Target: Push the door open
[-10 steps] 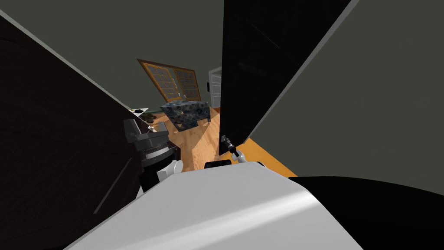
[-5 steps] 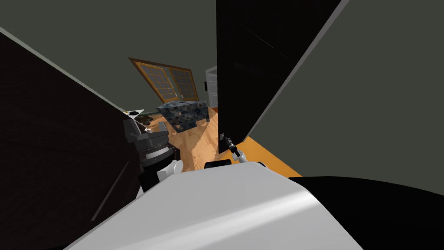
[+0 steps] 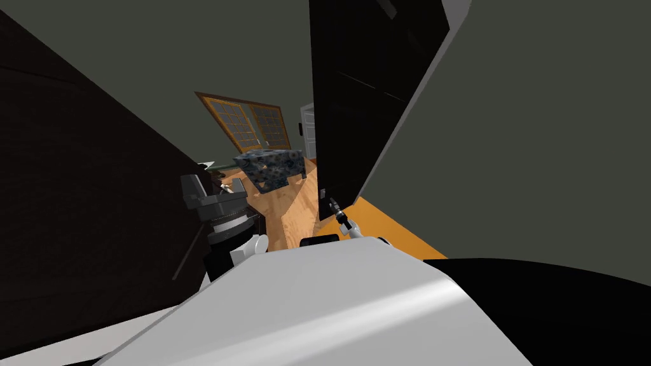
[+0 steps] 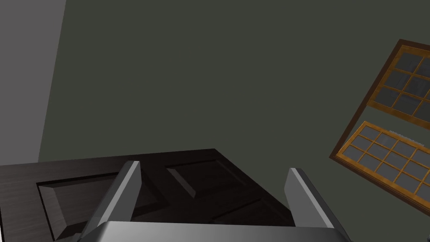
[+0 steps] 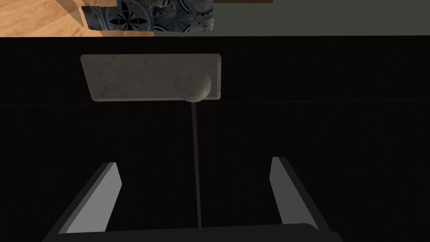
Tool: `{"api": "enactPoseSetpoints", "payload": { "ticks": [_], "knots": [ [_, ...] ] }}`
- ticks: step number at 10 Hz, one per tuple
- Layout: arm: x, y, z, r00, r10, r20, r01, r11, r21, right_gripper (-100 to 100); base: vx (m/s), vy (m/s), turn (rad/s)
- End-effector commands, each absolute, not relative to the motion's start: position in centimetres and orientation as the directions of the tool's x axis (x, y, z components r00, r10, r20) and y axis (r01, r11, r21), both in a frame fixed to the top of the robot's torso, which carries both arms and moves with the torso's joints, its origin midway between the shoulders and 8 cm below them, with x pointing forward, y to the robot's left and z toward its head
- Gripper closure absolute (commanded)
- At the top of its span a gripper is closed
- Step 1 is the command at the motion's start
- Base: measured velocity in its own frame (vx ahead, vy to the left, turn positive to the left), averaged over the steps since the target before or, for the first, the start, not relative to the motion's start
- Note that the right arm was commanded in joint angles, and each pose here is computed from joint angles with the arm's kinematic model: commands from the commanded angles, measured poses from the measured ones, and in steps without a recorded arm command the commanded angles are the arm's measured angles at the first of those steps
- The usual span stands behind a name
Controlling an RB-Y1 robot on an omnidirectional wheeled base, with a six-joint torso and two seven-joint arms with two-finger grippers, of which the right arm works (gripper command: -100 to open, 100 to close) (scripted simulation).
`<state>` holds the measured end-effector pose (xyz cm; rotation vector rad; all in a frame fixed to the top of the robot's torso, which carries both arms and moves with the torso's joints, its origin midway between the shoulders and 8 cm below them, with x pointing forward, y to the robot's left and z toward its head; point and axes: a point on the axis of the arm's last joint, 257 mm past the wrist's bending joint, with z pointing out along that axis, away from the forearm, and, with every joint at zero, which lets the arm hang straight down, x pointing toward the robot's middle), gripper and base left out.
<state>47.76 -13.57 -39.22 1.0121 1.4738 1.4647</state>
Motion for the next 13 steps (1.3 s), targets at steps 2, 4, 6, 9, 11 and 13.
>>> {"api": "enactPoseSetpoints", "payload": {
  "ticks": [2, 4, 6, 9, 11, 13],
  "knots": [
    [47.74, -13.81, -39.24, -0.349, 0.937, -0.01, -0.002, 0.01, 1.0, -100, 0.007, 0.011, 0.013],
    [47.74, -13.95, -39.24, -0.344, 0.939, -0.013, -0.004, 0.012, 1.0, -100, 0.163, 0.064, 0.029],
    [47.72, -13.99, -39.21, -0.338, 0.941, -0.015, -0.007, 0.013, 1.0, -100, 0.211, 0.087, 0.025],
    [47.67, -13.73, -39.16, -0.331, 0.944, -0.011, -0.011, 0.008, 1.0, -100, 0.18, 0.073, 0.032],
    [47.71, -13.79, -39.17, -0.333, 0.943, -0.012, -0.01, 0.009, 1.0, 100, 0.03, 0.017, -0.004],
    [47.71, -13.79, -39.17, -0.333, 0.943, -0.012, -0.01, 0.009, 1.0, 100, -0.024, -0.015, 0.012]
  ]
}}
